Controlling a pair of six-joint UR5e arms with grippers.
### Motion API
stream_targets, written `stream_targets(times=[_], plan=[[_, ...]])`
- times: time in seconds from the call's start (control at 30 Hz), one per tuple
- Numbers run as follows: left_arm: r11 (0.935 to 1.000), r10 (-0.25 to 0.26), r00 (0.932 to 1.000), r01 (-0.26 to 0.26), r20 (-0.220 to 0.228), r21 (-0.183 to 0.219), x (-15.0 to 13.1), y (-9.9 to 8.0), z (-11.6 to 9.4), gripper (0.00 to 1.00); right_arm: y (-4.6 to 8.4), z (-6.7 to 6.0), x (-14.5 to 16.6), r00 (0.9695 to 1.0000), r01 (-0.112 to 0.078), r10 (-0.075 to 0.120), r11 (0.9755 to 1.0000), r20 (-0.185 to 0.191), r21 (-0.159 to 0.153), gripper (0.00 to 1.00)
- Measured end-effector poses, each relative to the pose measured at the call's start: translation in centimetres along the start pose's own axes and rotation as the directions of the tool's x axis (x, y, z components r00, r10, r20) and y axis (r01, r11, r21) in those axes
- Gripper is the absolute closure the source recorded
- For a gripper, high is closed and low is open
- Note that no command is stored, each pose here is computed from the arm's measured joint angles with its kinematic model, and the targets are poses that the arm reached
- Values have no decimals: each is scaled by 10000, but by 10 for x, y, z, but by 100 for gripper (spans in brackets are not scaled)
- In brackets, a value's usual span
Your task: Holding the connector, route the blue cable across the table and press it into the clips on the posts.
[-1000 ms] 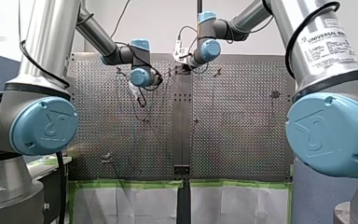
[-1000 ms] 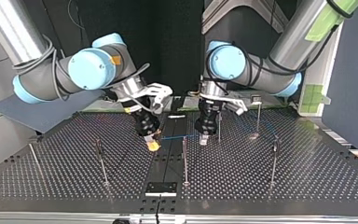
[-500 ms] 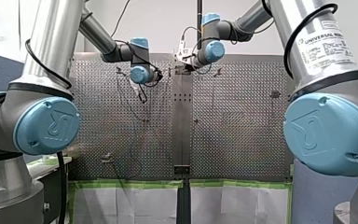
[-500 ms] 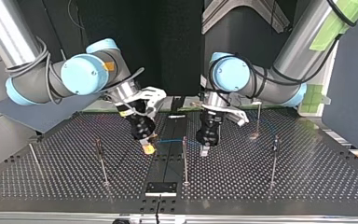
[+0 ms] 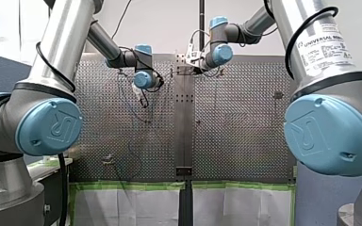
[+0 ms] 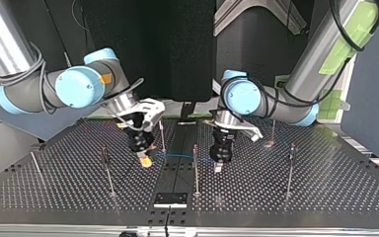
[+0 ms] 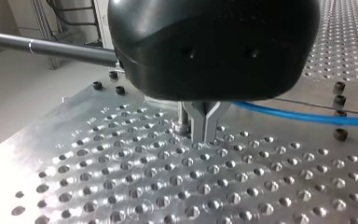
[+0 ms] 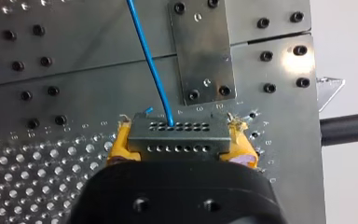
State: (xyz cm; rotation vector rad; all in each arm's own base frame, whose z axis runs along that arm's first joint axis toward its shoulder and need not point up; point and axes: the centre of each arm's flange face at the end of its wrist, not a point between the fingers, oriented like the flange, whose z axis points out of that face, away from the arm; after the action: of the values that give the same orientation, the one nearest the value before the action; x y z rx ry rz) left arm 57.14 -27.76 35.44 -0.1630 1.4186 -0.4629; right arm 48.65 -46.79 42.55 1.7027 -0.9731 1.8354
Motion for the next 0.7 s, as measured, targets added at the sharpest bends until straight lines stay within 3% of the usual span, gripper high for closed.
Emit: stream_targets(times=[0.07,0.1,0.17,0.2,0.27,0.3,0.37,0.7], plan=[[10000,4,10000,-4,-15,-20,0,1,0,85,2,0,0,10000,9,-9,10000,-6,-32,100],[10000,11,10000,-11,-37,-32,0,1,0,85,3,0,0,10000,14,-14,10000,-7,-41,100],[10000,29,10000,-30,-94,-45,1,1,-1,60,4,0,1,10000,22,-22,10000,-10,-56,100],[10000,44,9999,-44,-143,-51,1,0,-2,60,4,0,1,10000,24,-24,10000,-10,-62,100],[9999,71,9996,-73,-255,-75,3,-1,-3,29,5,1,1,10000,33,-33,10000,-12,-75,100],[9999,106,9994,-109,-343,-97,3,-2,-5,29,6,1,1,10000,36,-36,10000,-15,-87,100],[9997,197,9986,-203,-484,-133,4,-2,-7,0,8,1,1,10000,45,-45,9999,-22,-119,100],[9974,578,9933,-618,-998,-376,-16,-16,-32,0,20,1,4,9999,119,-120,9995,-34,-306,100]])
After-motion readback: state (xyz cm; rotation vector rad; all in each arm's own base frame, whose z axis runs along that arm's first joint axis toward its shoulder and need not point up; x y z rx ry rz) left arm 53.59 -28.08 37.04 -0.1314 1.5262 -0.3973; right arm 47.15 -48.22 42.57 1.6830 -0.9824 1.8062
